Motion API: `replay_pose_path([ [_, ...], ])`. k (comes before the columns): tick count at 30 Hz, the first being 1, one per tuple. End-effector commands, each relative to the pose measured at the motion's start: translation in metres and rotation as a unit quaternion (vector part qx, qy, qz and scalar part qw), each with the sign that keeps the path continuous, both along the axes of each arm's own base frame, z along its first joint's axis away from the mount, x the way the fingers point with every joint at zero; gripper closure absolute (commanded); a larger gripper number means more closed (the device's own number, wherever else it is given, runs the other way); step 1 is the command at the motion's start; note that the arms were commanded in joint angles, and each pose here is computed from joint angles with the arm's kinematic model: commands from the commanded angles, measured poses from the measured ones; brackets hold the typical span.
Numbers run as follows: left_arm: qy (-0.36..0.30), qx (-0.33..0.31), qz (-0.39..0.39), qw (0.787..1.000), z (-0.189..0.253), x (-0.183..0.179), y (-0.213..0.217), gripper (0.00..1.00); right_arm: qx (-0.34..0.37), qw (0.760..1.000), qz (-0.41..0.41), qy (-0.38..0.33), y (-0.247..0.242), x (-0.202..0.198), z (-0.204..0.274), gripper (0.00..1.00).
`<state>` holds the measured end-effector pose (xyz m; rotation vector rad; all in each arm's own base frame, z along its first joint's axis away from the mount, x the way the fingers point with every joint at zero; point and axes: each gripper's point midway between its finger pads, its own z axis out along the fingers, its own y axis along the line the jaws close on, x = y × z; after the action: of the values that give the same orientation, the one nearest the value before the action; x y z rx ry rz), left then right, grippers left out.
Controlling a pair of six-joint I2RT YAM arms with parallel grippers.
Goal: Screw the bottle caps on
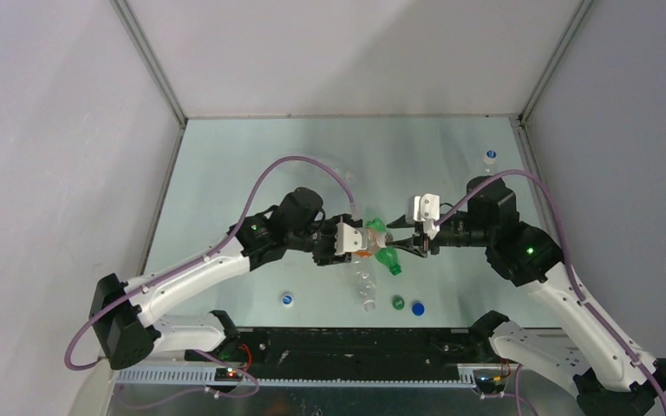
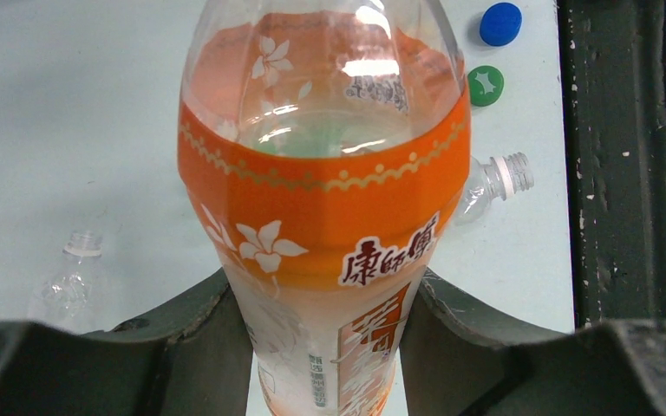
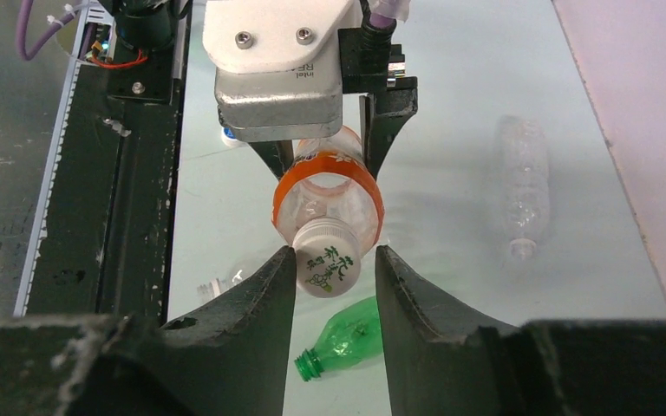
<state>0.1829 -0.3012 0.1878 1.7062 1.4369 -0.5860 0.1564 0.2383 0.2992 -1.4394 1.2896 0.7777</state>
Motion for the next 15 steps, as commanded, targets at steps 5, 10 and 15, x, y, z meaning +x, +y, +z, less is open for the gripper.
replay_pose_path([
  [5, -0.018, -0.036, -0.024, 0.999, 0.0282, 0.0006, -0.0122, 0.56, -0.002, 1.0, 0.028, 0.008, 0.0061, -0.0083, 0.008, 0.59],
  [10, -0.018, -0.032, -0.023, 0.999, 0.0255, 0.0018, -0.0123, 0.56, -0.006, 0.999, 0.032, 0.011, 0.0072, -0.0091, 0.0081, 0.58],
  [15, -0.018, -0.032, -0.023, 0.999, 0.0254, 0.0025, -0.0133, 0.56, -0.014, 0.999, 0.029, 0.012, 0.0062, -0.0077, 0.005, 0.57],
])
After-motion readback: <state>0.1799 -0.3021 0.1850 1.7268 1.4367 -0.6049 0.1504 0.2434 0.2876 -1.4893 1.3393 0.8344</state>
